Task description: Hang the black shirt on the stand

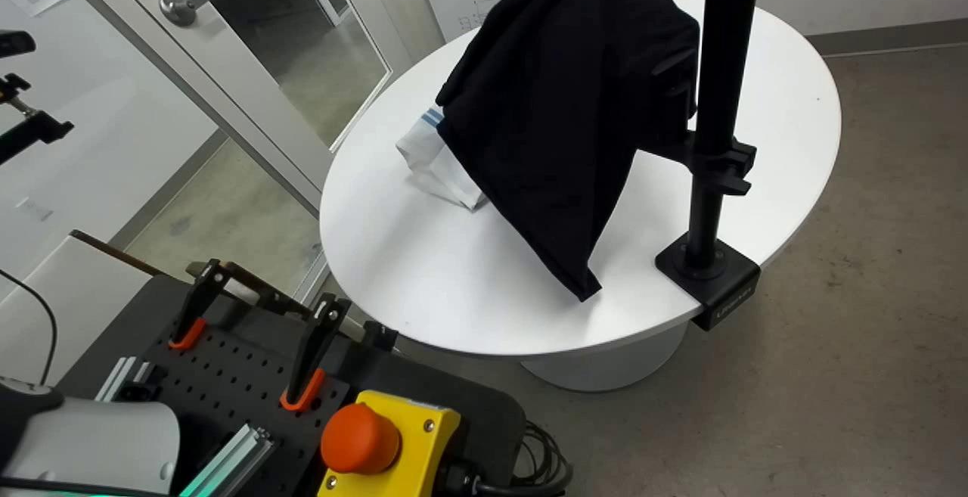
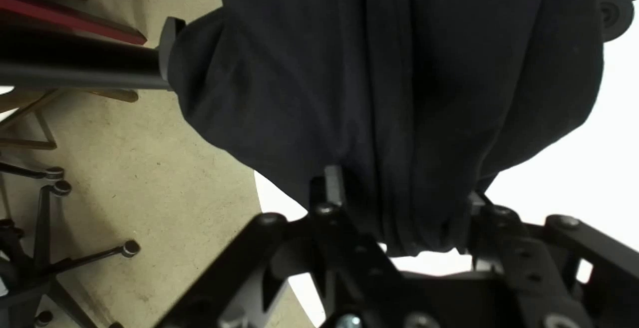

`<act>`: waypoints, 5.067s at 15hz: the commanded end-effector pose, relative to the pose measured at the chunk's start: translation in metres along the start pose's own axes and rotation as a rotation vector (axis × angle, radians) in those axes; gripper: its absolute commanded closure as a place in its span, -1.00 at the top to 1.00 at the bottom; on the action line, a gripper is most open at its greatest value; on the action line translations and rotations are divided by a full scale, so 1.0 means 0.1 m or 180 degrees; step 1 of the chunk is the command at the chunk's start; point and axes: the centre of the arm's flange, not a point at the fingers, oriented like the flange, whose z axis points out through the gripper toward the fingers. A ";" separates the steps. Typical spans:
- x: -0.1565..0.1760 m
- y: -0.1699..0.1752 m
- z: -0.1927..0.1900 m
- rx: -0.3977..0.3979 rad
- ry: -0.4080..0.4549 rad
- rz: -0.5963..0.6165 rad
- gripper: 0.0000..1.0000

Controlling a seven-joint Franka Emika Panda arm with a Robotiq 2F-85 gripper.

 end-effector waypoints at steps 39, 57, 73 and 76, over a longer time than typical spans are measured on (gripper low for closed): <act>-0.79 0.31 -0.26 -0.0050 0.0558 -0.0362 -0.99; -0.53 -0.41 0.24 -0.0569 0.0729 -0.0440 -0.99; -0.60 -0.52 0.75 -0.0650 0.0468 -0.0571 -0.99; -0.58 -0.45 0.50 -0.0610 0.0611 -0.0526 -0.99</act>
